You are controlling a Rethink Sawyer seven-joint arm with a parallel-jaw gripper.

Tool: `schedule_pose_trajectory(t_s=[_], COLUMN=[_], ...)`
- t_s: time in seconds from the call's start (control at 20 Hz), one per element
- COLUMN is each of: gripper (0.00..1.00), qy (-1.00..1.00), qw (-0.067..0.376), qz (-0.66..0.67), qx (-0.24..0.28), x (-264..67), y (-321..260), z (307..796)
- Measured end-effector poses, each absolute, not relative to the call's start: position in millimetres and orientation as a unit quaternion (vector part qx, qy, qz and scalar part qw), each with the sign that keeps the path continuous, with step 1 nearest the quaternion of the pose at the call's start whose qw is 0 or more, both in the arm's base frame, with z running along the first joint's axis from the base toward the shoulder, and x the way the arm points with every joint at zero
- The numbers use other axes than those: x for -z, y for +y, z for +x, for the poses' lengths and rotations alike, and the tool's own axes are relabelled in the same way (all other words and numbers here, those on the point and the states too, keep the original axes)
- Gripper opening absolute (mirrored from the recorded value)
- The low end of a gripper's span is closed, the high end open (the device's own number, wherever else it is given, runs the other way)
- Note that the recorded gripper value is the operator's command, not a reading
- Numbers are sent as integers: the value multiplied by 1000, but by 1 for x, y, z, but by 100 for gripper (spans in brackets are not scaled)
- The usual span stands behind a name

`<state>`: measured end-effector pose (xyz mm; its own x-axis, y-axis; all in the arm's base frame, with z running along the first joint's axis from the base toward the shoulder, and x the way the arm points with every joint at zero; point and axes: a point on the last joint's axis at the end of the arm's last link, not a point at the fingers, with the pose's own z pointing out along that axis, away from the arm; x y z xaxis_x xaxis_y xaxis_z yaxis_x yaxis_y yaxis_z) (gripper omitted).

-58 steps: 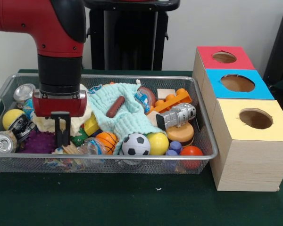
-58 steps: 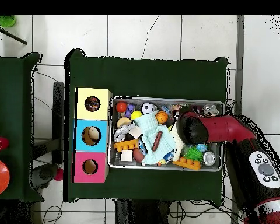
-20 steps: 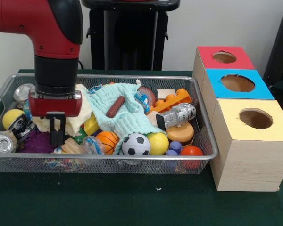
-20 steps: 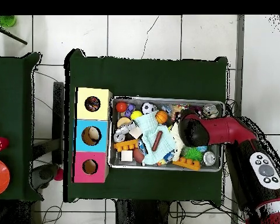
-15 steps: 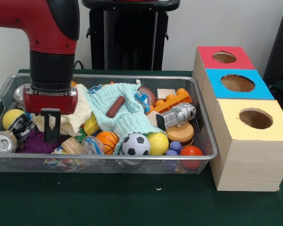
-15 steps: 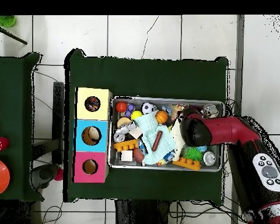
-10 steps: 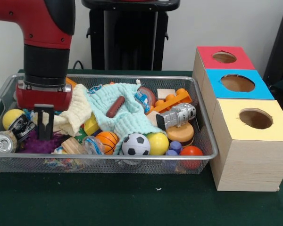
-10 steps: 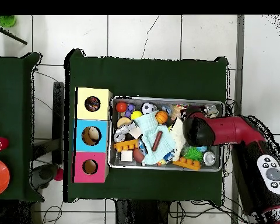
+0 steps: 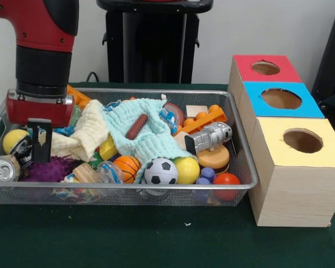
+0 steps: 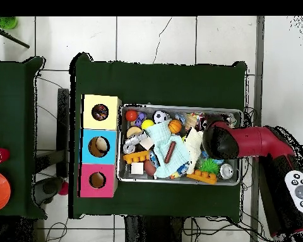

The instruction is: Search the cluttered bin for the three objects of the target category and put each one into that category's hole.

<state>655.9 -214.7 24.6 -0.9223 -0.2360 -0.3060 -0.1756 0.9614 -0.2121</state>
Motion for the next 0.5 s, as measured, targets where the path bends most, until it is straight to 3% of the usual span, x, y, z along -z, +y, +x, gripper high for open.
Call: schedule_pose_trajectory(t_s=[0.5], gripper=[0], qy=[980], qw=[157], qz=[-104], qx=[71], x=[-3], y=[-204], z=[649])
